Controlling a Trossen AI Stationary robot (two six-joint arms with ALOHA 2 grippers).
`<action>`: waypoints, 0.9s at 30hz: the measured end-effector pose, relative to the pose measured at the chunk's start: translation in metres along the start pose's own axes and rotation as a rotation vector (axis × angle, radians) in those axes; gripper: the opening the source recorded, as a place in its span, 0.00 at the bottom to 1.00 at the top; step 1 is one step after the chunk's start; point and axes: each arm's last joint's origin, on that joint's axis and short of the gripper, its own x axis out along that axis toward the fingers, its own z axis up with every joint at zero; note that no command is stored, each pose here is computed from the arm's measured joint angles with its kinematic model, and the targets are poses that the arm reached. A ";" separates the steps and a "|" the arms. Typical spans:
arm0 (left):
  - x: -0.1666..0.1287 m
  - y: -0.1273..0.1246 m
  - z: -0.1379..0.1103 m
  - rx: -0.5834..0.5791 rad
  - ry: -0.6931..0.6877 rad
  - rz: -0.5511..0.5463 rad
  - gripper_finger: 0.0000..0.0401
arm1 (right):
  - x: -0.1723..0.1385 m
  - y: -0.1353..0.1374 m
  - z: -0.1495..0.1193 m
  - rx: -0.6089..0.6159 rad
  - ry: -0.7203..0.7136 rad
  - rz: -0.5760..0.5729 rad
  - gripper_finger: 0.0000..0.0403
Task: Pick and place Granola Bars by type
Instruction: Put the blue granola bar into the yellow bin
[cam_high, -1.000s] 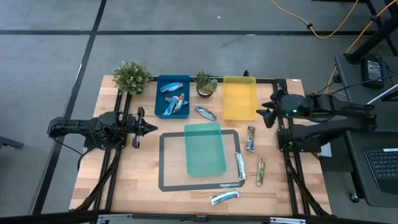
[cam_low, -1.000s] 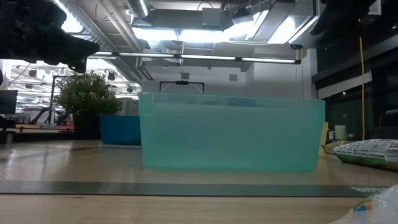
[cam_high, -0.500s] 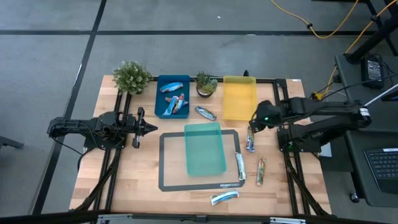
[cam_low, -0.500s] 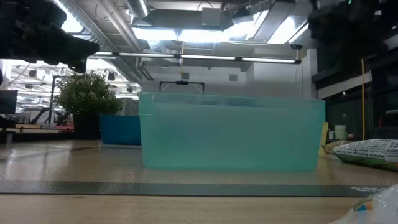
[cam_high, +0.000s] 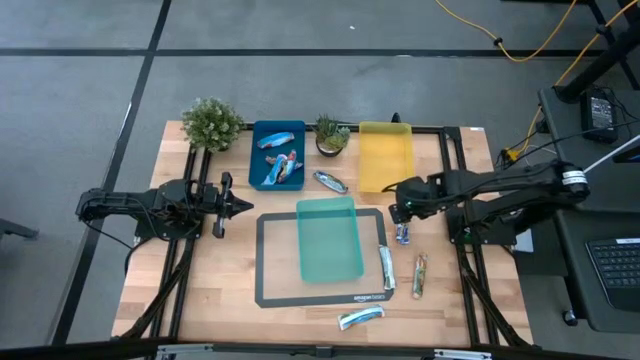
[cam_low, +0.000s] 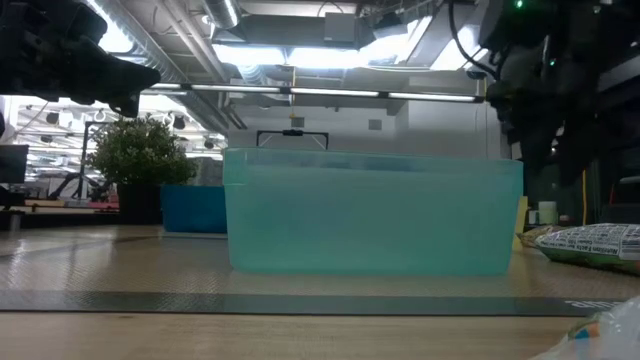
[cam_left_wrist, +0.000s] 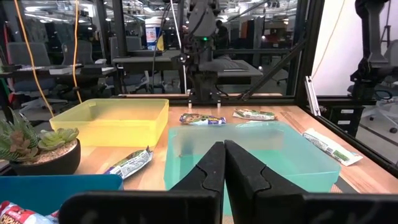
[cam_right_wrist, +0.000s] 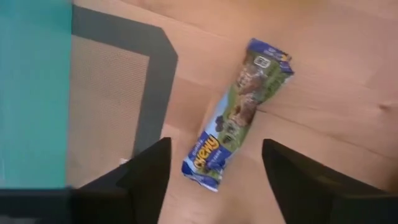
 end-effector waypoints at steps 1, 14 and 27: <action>0.000 0.000 0.000 0.000 0.000 0.000 0.01 | 0.003 -0.001 -0.001 0.005 0.007 -0.005 0.67; 0.000 0.000 0.000 0.000 0.000 0.000 0.01 | 0.043 -0.015 -0.007 0.063 0.035 -0.063 0.78; 0.000 0.000 0.000 0.000 0.000 0.000 0.01 | 0.067 -0.016 -0.008 0.050 0.041 -0.077 0.76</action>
